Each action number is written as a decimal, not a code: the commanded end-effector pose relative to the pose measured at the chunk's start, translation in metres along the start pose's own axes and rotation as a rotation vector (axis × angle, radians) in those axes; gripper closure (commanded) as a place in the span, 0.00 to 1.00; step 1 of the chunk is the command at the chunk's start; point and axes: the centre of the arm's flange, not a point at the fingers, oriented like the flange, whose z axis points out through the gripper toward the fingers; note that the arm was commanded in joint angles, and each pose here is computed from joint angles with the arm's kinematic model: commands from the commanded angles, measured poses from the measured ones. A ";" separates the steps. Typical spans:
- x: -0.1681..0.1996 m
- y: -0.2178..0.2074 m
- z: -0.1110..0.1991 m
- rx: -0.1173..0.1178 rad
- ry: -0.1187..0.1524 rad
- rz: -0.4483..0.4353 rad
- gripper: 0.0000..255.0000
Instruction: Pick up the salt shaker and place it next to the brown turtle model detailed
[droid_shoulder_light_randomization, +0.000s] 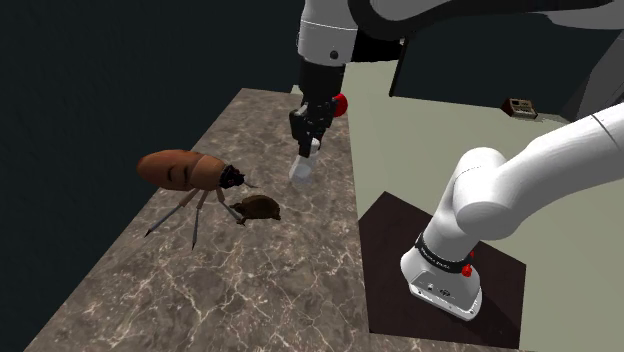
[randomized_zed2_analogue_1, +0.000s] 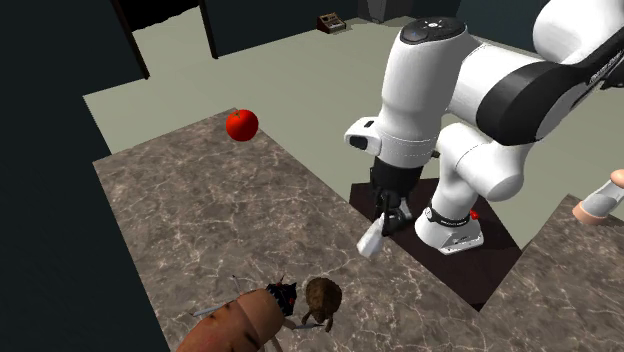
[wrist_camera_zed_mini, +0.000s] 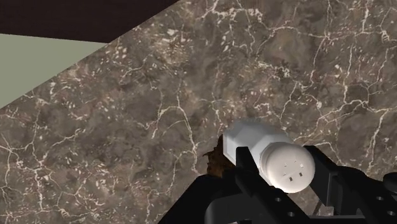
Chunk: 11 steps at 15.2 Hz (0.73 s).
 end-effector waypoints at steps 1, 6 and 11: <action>-0.010 -0.029 0.002 0.000 0.000 0.001 1.00; -0.020 -0.058 0.020 0.000 0.000 0.001 1.00; -0.021 -0.056 0.046 0.000 0.000 0.001 1.00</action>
